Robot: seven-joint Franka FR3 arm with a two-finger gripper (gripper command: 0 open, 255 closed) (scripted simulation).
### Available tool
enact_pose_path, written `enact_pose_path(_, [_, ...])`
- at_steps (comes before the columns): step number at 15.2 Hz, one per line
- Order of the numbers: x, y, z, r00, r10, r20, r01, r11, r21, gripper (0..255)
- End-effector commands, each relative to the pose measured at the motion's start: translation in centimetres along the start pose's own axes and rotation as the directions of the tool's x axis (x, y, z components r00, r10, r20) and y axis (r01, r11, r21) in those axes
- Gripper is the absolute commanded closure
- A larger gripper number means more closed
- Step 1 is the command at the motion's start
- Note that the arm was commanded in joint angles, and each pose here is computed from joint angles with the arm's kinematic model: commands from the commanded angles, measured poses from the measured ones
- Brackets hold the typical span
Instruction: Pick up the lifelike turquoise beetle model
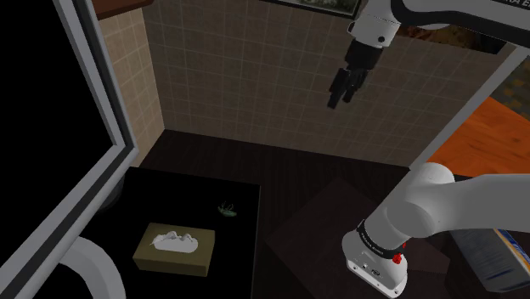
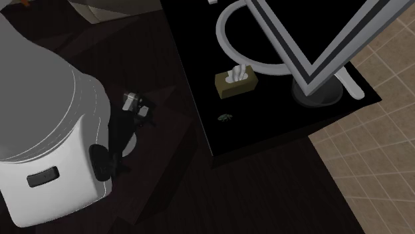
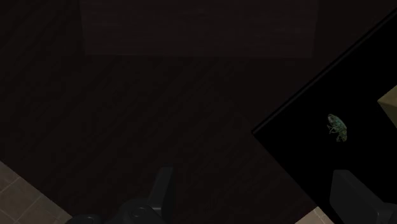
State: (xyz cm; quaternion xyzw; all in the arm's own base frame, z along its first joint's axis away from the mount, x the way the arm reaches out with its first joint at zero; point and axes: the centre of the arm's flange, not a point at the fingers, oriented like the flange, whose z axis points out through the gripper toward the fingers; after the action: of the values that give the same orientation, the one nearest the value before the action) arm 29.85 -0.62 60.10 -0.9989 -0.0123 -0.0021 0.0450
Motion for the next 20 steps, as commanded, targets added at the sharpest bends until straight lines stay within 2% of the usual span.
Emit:
enact_pose_path(1, [0.0,0.0,0.0,1.000,0.000,0.000,0.000,1.000,0.000,0])
enact_pose_path(20, [5.2,-13.0,20.4,0.996,-0.082,-0.047,0.083,0.996,0.024,0])
